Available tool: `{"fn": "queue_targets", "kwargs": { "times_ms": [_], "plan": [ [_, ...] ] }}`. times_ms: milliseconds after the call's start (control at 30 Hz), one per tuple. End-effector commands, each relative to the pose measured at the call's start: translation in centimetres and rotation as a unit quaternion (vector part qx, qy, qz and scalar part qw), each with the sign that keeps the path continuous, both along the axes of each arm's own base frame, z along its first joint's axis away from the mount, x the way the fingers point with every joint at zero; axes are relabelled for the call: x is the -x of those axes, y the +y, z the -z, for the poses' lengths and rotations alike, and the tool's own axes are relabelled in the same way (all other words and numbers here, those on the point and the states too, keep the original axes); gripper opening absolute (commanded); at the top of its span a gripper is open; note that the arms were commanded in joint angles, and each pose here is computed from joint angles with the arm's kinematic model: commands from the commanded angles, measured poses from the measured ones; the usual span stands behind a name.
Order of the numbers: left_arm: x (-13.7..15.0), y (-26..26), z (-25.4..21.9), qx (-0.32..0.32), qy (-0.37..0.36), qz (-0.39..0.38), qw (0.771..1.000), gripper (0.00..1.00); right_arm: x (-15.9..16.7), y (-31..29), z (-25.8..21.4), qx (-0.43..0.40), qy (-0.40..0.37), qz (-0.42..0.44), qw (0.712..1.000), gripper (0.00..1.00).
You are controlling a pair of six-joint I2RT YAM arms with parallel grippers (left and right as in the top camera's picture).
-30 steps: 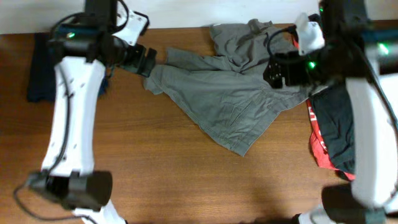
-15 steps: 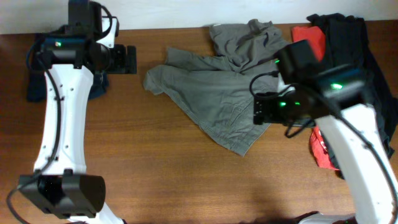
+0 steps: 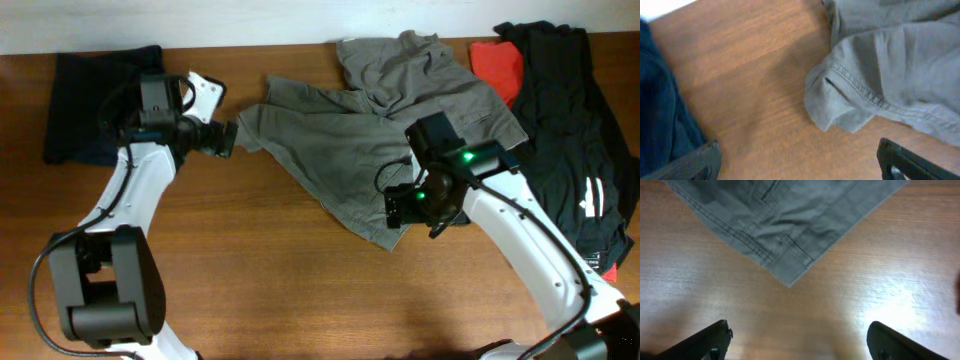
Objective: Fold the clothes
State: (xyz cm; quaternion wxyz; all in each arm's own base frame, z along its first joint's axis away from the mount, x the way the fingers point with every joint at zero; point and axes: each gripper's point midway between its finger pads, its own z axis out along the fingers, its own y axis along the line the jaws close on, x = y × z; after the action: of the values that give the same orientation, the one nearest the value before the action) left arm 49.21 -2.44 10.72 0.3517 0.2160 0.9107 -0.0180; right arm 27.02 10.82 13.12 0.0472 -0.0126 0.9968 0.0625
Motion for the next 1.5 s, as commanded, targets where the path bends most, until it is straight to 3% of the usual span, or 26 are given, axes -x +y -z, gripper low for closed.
{"fn": "queue_targets", "kwargs": {
  "times_ms": [0, 367, 700, 767, 833, 900, 933, 1067, 1133, 1167, 1200, 1300, 1467],
  "plan": [
    [0.4, -1.1, 2.8, -0.026, -0.007, 0.087, 0.996, 0.99, 0.8, 1.0, 1.1, -0.027, 0.010, -0.020, 0.999, 0.91],
    [0.4, -1.2, 10.0, -0.054, 0.032, 0.139, 0.988, 0.98, 1.0, 1.0, 1.4, -0.028, 0.013, -0.020, 0.999, 0.91],
    [-1.0, -3.7, 8.9, 0.001, -0.023, 0.182, 0.983, 0.95, 0.9, 1.0, 1.4, -0.028, 0.013, -0.016, 0.999, 0.91],
    [-1.1, -4.2, 9.1, 0.013, -0.029, 0.191, 0.981, 0.89, 1.0, 1.0, 1.4, -0.029, 0.014, -0.013, 0.999, 0.91],
    [-1.1, -4.7, 9.5, 0.025, -0.031, 0.200, 0.979, 0.78, 1.0, 1.0, 1.4, -0.029, 0.014, -0.013, 0.999, 0.91],
    [-1.0, -4.8, 10.2, 0.030, -0.026, 0.202, 0.979, 0.64, 1.0, 1.1, 1.4, -0.030, 0.015, -0.013, 0.999, 0.91],
    [-0.9, -4.8, 10.4, 0.030, -0.024, 0.202, 0.979, 0.52, 1.0, 1.1, 1.4, -0.033, 0.016, -0.013, 0.999, 0.91],
    [-0.9, -4.8, 11.0, 0.031, -0.022, 0.202, 0.979, 0.42, 1.1, 1.3, 1.4, -0.038, 0.017, -0.012, 0.999, 0.91],
    [-1.1, -4.8, 10.8, 0.029, -0.027, 0.202, 0.979, 0.28, 1.1, 1.3, 1.4, -0.038, 0.017, -0.012, 0.999, 0.91],
    [-1.6, -4.8, 10.4, 0.027, -0.040, 0.201, 0.978, 0.10, 1.1, 1.3, 1.4, -0.038, 0.018, -0.010, 0.999, 0.91],
    [-2.0, -4.8, 10.1, 0.030, -0.049, 0.196, 0.979, 0.01, 1.1, 1.3, 1.4, -0.039, 0.019, -0.008, 0.999, 0.91],
    [-3.4, -4.8, 8.7, 0.042, -0.079, 0.175, 0.981, 0.01, 1.3, 1.4, 1.4, -0.043, 0.025, 0.001, 0.999, 0.90],
    [-5.0, -4.4, 5.1, 0.058, -0.117, 0.136, 0.982, 0.01, 2.1, 1.2, 1.5, -0.039, 0.049, 0.049, 0.997, 0.79]
  ]
}}
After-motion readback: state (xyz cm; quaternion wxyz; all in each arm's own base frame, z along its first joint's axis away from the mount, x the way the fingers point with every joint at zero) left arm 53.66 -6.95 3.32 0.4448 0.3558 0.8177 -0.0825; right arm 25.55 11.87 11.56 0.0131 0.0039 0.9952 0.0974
